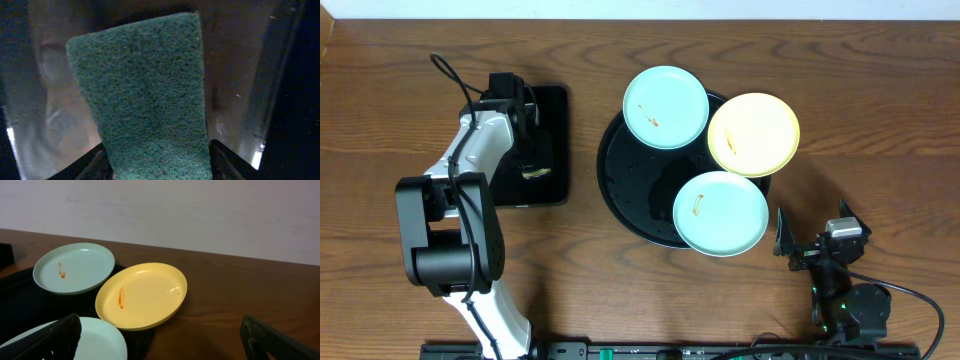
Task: Clean dirty plates on tray and stack at the side
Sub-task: 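Reach the left gripper down to the green sponge on the black tray, then close the left gripper on the sponge and lift it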
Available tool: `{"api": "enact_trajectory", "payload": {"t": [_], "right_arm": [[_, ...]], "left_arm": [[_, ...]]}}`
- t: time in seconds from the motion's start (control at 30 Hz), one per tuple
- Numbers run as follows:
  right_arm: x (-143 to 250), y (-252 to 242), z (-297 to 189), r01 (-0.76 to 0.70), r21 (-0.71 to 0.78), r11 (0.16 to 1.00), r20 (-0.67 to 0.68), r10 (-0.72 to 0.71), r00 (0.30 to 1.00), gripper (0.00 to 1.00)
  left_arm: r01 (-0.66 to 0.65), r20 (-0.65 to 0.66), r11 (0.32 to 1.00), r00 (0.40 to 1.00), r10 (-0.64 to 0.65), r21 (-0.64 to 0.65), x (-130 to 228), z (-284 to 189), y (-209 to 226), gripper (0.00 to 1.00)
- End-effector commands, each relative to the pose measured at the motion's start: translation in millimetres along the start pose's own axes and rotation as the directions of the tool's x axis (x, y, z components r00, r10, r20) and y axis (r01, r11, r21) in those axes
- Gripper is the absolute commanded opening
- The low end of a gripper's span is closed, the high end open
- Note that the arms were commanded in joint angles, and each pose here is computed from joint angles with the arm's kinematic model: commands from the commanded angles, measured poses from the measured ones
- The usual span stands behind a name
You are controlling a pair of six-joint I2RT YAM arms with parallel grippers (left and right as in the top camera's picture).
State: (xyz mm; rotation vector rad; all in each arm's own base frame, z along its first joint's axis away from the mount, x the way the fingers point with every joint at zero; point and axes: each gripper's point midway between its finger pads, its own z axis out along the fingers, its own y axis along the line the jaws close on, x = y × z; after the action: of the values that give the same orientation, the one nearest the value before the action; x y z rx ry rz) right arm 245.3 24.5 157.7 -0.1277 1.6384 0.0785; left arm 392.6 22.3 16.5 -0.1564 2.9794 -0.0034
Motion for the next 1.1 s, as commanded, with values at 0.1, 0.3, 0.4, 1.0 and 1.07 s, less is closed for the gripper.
{"api": "enact_trajectory", "payload": {"t": [0.1, 0.3, 0.4, 1.0, 1.07], "right_arm": [[1, -2, 0, 0.005, 0.009, 1.000, -0.003, -0.005, 1.000, 0.99], [1, -2, 0, 0.005, 0.009, 1.000, -0.003, -0.005, 1.000, 0.99], [1, -2, 0, 0.005, 0.009, 1.000, -0.003, -0.005, 1.000, 0.99], [1, -2, 0, 0.005, 0.009, 1.000, -0.003, -0.005, 1.000, 0.99], [1, -2, 0, 0.005, 0.009, 1.000, -0.003, -0.005, 1.000, 0.99]], "left_arm": [[0.027, 0.010, 0.992, 1.000, -0.026, -0.122, -1, -1, 23, 0.66], [0.030, 0.040, 0.992, 0.999, -0.025, -0.121, -9, -1, 23, 0.78], [0.055, 0.079, 0.992, 0.996, -0.046, -0.116, -17, -1, 22, 0.78], [0.159, 0.091, 0.987, 0.984, -0.156, -0.031, -25, 19, 9, 0.77], [0.159, 0.078, 0.987, 0.985, -0.155, -0.038, -22, 25, 10, 0.72]]}}
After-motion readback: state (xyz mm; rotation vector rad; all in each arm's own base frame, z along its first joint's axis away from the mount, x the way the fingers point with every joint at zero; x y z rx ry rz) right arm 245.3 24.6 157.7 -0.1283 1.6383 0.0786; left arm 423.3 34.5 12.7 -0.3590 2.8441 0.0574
